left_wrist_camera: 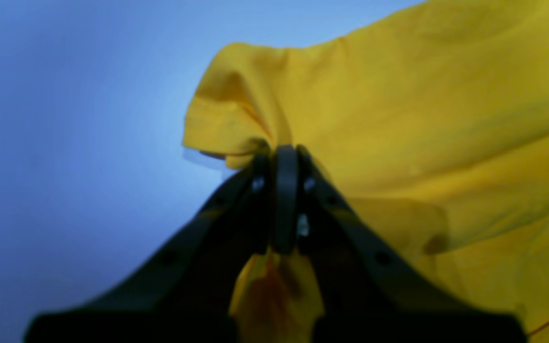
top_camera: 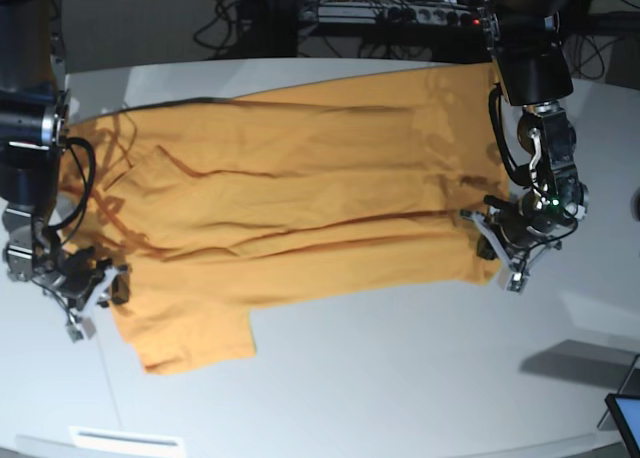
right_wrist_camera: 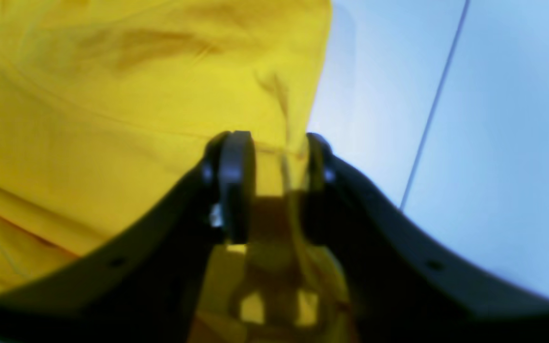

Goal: Fold the T-shirt properly
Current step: 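Lift the side edge with both grippers and fold it over the shirt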

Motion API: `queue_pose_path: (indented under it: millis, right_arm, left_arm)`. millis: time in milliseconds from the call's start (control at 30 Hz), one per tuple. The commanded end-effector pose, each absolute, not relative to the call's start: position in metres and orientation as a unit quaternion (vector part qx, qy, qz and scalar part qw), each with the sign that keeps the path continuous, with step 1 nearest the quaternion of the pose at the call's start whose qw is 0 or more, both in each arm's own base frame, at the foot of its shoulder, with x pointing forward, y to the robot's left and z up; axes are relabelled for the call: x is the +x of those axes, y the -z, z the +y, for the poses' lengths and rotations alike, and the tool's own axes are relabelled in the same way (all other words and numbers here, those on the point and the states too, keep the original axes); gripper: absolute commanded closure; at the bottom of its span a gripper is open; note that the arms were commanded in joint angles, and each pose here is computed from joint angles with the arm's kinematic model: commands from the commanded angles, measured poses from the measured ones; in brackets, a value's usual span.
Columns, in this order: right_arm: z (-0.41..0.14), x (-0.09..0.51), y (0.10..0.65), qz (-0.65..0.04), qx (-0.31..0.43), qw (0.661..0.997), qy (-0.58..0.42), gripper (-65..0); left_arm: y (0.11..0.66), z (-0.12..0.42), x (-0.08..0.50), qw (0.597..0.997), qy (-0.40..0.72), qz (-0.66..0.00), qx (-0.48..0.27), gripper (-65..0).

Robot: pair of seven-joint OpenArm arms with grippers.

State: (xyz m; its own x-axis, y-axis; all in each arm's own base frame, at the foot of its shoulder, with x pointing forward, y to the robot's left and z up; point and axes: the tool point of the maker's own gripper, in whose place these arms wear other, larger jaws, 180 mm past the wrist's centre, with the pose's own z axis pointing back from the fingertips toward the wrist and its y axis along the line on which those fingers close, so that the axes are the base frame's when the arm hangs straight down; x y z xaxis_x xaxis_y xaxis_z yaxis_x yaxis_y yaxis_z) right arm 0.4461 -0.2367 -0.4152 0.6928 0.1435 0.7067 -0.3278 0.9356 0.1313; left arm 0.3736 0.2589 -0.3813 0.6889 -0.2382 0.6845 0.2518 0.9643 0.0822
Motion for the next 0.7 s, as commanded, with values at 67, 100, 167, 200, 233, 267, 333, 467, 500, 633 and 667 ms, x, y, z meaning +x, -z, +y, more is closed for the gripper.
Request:
queue_pose_path:
  millis: [67, 100, 167, 200, 233, 267, 333, 467, 500, 633, 667]
  right_arm:
    - [-0.239, 0.448, 0.411, -0.358, 0.119, 0.915, -0.141, -7.5]
    - [-0.240, 0.449, 0.410, -0.360, 0.118, 0.915, -0.141, -7.4]
    - [-0.244, 0.454, 0.400, -0.372, 0.109, 0.910, -0.147, -7.1]
    - [-0.248, 0.456, 0.395, -0.377, 0.103, 0.908, -0.150, -7.0]
    - [-0.250, 0.458, 0.391, -0.380, 0.100, 0.907, -0.151, -7.0]
    - [-0.252, 0.460, 0.387, -0.381, 0.095, 0.907, -0.154, -6.8]
    - [-0.252, 0.465, 0.376, -0.387, 0.086, 0.903, -0.166, -4.9]
    - [-0.251, 0.472, 0.359, -0.396, 0.070, 0.897, -0.185, -2.3]
    - [-0.250, 0.472, 0.356, -0.397, 0.068, 0.896, -0.188, -2.2]
    - [-0.247, 0.473, 0.350, -0.401, 0.060, 0.892, -0.201, -1.6]
    - [-0.246, 0.474, 0.348, -0.404, 0.058, 0.890, -0.202, -1.6]
  left_arm:
    - [0.361, 0.264, 0.386, 0.907, 0.136, -0.399, -0.001, 0.0]
    - [0.362, 0.264, 0.386, 0.907, 0.136, -0.398, -0.002, 0.0]
    - [0.363, 0.262, 0.386, 0.907, 0.138, -0.397, -0.002, 0.0]
    - [0.363, 0.262, 0.386, 0.907, 0.138, -0.397, -0.003, 0.0]
    - [0.363, 0.262, 0.386, 0.907, 0.138, -0.397, -0.003, 0.0]
    - [0.363, 0.261, 0.386, 0.907, 0.138, -0.397, -0.004, 0.0]
    - [0.363, 0.261, 0.387, 0.907, 0.139, -0.398, -0.004, 0.0]
    - [0.362, 0.261, 0.387, 0.907, 0.138, -0.399, -0.004, 0.0]
    - [0.362, 0.261, 0.387, 0.907, 0.137, -0.399, -0.004, 0.0]
    - [0.361, 0.263, 0.387, 0.906, 0.135, -0.400, -0.003, 0.0]
    - [0.361, 0.263, 0.387, 0.906, 0.135, -0.400, -0.003, 0.0]
